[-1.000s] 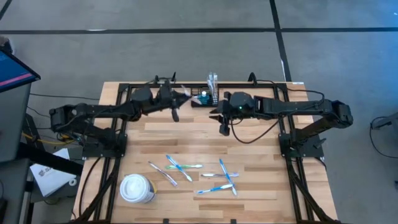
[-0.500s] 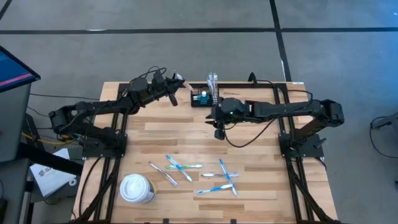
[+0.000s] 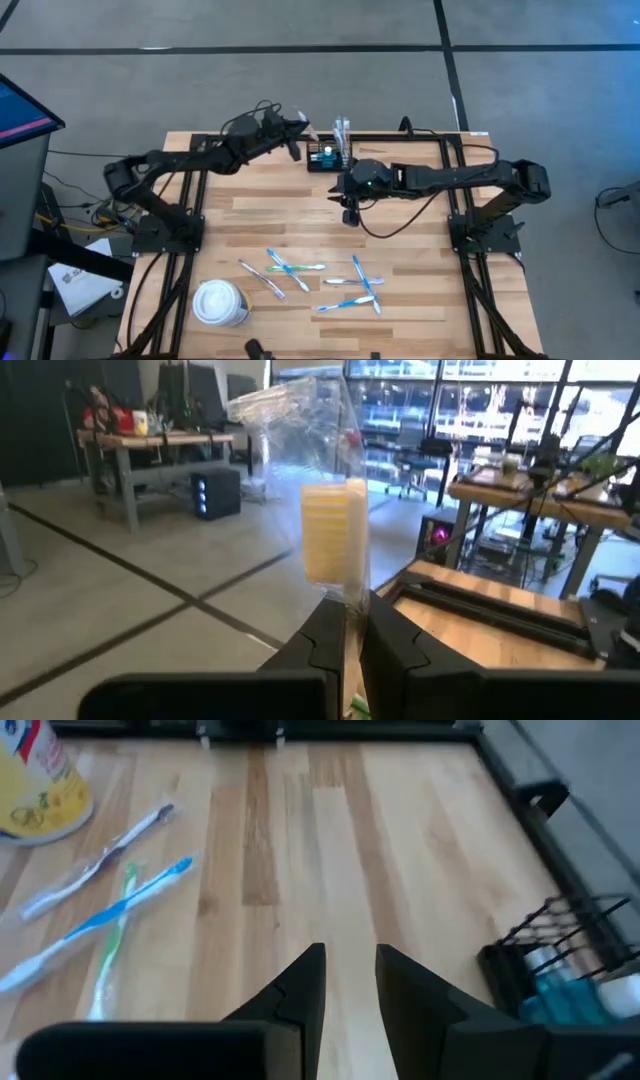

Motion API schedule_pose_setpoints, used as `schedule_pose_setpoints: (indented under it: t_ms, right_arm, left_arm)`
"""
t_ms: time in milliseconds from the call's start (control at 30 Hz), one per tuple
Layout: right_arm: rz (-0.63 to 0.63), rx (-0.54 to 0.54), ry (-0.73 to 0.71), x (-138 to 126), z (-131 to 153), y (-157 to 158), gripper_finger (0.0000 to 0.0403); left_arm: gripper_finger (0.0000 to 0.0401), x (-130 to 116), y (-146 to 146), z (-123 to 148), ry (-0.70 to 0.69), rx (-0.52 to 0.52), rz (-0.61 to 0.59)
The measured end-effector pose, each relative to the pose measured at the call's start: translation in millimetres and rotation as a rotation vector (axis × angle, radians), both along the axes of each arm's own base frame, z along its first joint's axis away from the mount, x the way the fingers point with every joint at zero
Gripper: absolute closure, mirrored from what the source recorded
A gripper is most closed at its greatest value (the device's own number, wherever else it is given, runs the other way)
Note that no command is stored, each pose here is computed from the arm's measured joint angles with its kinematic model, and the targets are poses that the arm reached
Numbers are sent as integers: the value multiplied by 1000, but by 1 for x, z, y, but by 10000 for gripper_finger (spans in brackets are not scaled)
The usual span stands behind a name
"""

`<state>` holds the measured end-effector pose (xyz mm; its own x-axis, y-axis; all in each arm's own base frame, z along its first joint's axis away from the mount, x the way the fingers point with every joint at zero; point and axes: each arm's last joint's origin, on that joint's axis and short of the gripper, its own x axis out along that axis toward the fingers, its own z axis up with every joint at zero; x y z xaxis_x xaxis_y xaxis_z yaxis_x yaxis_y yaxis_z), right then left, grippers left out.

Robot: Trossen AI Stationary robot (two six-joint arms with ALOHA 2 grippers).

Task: Pick & Place toothbrushing station
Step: Put the toothbrush into the mesh organizer

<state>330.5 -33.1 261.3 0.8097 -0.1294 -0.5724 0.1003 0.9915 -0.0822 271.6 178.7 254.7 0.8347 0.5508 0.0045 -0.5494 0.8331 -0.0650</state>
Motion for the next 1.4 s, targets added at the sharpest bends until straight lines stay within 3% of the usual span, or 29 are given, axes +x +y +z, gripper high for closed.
schedule_pose_setpoints:
  t_ms: [200,600,1400]
  right_arm:
    - [15,9,42,-2,-4,6,321]
    - [15,8,29,-1,-3,6,321]
    - [14,6,13,0,-1,5,321]
  left_arm:
    - [396,14,9,-8,24,-10,0]
    - [396,9,15,-16,117,-37,32]
    - [395,11,17,-24,131,-80,55]
